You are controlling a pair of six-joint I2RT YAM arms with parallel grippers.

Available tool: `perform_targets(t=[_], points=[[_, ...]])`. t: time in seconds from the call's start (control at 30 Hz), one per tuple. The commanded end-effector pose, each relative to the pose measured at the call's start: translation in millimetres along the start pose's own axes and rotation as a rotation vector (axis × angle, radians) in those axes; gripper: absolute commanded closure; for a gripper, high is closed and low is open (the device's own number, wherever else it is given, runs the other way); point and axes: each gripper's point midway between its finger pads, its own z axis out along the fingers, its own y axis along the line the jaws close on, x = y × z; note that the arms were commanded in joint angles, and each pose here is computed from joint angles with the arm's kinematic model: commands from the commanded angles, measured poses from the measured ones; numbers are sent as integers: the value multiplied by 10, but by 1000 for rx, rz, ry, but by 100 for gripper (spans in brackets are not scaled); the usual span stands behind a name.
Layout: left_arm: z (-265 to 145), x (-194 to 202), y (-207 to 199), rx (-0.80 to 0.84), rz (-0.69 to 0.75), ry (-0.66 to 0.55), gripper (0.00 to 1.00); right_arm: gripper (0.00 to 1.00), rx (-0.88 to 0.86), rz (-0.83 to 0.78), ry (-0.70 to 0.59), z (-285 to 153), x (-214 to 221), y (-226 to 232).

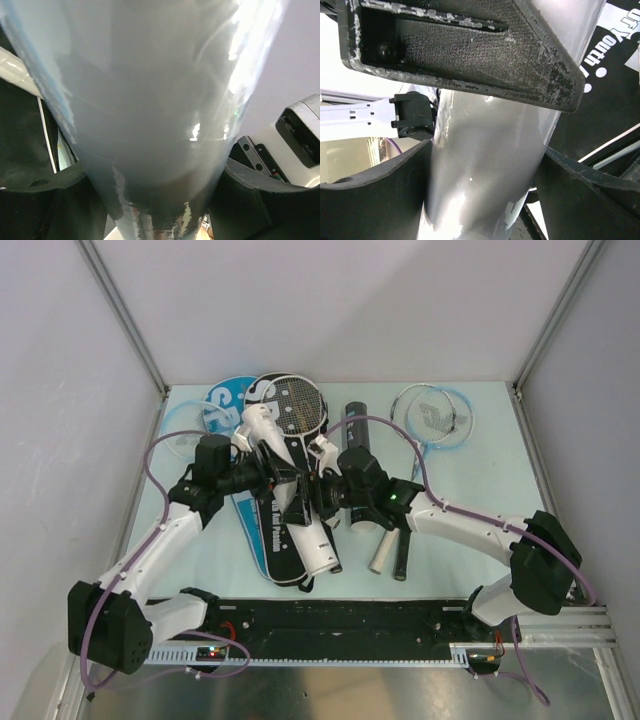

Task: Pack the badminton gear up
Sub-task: Place the shuttle tube at the center of the board.

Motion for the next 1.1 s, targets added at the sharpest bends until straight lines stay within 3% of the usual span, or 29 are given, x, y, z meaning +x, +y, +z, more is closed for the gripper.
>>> perform_targets(t=[0.0,0.17,0.27,0.7,0.9,1.07], points=[[-1,-114,-312,79,49,-21,29,23,-44,-27,-63,-56,-217,110],[8,-138,-322,77,54,-26,7,41,-103,16,-92,-152,-250,64],[9,-142,-352,85,62,-20,1,51,-101,31,-103,-202,-243,-13],[10,-230,-270,32,109,-67,0,54,75,110,-222,-618,-268,-699],[-126,-387,-231,-40,184,-151,0,53,275,164,-308,-966,-388,-1239],[-310,-583,45,-143,204,-251,0,54,457,186,-445,-1284,-689,-1751]])
